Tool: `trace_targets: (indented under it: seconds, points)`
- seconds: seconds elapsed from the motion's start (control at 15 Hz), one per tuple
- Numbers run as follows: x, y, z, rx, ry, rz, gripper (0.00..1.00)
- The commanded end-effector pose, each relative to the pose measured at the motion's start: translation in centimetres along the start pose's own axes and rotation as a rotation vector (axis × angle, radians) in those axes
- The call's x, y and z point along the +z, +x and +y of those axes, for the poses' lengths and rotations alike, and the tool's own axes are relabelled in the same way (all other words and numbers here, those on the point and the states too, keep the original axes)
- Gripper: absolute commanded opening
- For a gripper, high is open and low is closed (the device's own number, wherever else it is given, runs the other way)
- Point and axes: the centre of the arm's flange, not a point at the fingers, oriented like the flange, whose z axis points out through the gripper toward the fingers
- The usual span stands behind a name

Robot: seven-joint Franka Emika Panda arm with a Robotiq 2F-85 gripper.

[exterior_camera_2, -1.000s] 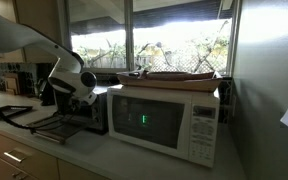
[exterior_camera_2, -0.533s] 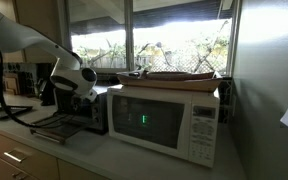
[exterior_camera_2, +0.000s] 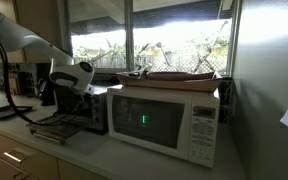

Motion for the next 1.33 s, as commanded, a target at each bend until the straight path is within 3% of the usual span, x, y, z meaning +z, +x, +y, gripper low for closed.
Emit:
trace_targets:
  seconds: [0.0,0.67,1.0,1.27]
  points:
    - [-0.3,-0.1,-1.8,-0.109,-0.096,-0.063,1.0]
    - [-5.7,-3.0,-6.5,-0.29,-0.242,-0.165,1.0]
    - [-8.8,-5.3,-9.9,-0.366,-0.34,-0.097,1.0]
    - [-11.3,-7.3,-12.5,-0.402,-0.373,-0.031,1.0]
